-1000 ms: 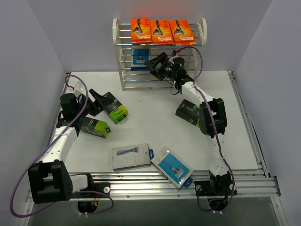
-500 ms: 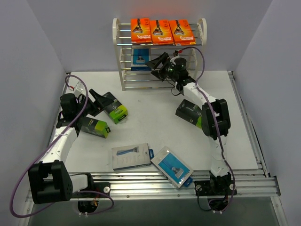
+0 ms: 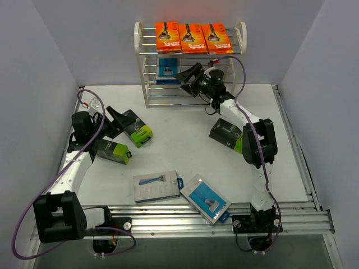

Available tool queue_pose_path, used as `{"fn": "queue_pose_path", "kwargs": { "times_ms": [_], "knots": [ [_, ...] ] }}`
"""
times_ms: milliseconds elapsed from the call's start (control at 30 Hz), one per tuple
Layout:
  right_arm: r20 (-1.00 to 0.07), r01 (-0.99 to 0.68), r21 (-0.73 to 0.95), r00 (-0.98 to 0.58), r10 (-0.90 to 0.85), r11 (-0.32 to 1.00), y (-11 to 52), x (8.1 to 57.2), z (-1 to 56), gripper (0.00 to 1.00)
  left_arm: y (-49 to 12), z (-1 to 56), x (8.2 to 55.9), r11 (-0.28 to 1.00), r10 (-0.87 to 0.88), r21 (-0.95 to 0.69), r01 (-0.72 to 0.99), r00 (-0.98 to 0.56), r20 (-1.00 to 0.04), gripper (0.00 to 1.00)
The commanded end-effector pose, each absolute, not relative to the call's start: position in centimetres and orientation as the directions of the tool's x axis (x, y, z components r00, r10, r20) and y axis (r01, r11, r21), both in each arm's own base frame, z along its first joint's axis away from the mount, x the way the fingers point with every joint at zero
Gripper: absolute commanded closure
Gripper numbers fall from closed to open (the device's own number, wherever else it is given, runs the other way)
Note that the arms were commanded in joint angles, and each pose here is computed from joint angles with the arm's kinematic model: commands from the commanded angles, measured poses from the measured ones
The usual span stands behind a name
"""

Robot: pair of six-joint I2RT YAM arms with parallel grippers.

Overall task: Place and organize the shaving razors onto the shelf
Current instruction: Place the shaving razor onto shelf

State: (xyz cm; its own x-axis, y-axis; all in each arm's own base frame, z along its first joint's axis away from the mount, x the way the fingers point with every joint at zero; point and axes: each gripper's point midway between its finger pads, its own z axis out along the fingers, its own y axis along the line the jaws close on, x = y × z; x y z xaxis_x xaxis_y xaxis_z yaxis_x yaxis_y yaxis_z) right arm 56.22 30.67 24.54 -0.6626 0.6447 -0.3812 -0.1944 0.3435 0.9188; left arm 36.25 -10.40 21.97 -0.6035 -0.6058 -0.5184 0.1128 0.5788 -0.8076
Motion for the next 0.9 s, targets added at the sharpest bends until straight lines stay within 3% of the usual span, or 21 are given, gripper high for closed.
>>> {"fn": "queue_pose_path", "kwargs": {
  "times_ms": [0,867],
  "knots": [
    [-0.435,-0.321,0.900,-0.610,0.662,0.295,30.1,55.7,30.3,0.19,-10.2,23.7,36.5,0.577,-0.603,-0.797,0.177,-0.566,-0.562,0.14],
    [-0.413,-0.336,0.907,-0.596,0.688,0.253,32.7,58.3,29.7,0.20,-10.5,23.7,36.5,0.563,-0.602,-0.805,0.185,-0.575,-0.553,0.14]
  ]
}}
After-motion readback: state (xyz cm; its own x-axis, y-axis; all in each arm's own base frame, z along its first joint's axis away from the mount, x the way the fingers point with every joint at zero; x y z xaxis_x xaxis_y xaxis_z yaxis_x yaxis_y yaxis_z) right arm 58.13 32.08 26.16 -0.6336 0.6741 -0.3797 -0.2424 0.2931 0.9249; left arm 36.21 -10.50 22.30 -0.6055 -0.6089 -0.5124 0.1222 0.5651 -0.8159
